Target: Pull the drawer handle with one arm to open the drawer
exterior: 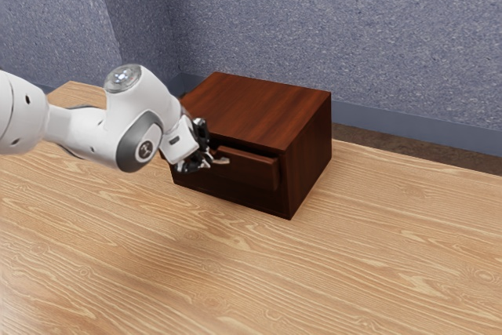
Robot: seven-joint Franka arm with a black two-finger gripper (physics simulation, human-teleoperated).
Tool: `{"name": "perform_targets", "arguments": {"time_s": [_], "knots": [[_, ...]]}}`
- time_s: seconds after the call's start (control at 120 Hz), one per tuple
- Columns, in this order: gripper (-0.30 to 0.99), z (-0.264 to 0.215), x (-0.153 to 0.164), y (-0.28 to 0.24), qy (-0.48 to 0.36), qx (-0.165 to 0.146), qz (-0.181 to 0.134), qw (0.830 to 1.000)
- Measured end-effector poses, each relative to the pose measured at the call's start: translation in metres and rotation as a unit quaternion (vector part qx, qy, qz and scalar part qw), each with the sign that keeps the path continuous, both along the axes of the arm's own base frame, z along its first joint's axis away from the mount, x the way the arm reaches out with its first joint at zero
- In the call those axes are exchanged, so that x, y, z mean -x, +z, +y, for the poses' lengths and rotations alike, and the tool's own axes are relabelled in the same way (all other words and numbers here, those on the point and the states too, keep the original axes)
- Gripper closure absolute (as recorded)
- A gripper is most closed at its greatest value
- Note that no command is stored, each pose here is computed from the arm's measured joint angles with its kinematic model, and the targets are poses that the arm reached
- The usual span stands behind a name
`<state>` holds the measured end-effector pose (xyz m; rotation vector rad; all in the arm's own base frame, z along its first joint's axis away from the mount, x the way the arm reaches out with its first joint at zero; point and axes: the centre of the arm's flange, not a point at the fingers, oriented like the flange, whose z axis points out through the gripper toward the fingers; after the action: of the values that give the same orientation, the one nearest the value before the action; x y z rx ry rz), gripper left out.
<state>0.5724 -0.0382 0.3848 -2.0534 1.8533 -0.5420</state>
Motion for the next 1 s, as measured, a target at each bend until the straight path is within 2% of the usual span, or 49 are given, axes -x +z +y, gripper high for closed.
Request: {"name": "perform_targets", "arguments": {"time_s": [1.0], "knots": [[0.68, 0.008, 0.044, 0.001, -0.005, 0.029, 0.013, 0.999]]}}
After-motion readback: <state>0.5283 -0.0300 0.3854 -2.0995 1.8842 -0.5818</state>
